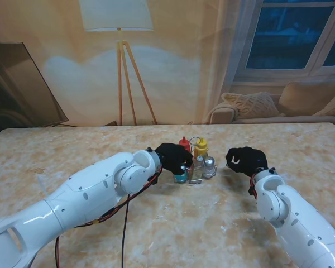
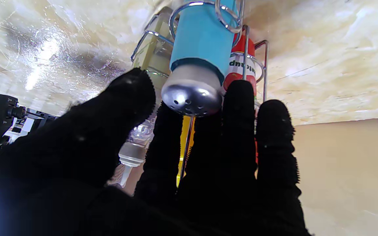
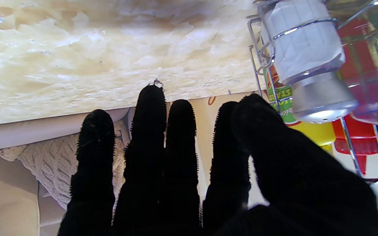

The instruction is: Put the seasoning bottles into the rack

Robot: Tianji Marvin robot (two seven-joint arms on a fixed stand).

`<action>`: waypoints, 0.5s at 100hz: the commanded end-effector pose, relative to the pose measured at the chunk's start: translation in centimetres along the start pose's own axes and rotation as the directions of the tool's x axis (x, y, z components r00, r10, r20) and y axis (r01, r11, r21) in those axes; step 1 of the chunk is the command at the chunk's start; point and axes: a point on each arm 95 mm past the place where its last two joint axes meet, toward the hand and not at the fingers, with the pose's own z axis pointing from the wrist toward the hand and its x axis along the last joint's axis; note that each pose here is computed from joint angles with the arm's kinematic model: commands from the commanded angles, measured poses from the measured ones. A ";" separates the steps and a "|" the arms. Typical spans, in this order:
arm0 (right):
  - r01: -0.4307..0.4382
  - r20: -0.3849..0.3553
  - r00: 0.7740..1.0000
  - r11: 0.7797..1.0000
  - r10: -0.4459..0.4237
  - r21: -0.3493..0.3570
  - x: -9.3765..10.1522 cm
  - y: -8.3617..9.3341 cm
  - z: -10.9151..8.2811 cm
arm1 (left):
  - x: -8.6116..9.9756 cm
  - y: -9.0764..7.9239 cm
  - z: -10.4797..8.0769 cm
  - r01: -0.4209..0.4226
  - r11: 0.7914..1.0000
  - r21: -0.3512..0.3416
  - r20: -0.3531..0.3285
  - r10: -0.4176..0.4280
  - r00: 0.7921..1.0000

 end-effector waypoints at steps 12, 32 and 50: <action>-0.002 -0.003 1.000 1.000 0.002 0.024 0.2 -0.6 -0.1 | 0.2 0.0 -0.1 -0.007 1.000 -0.006 -0.008 0.007 1.000; -0.003 -0.004 1.000 1.000 0.003 0.024 0.2 -0.6 -0.1 | 0.3 -0.3 -0.5 -0.012 1.000 0.012 -0.010 0.012 1.000; -0.004 -0.005 1.000 1.000 0.004 0.023 0.3 -0.6 -0.2 | 0.7 -0.9 -1.1 -0.009 0.999 0.043 -0.017 0.010 1.000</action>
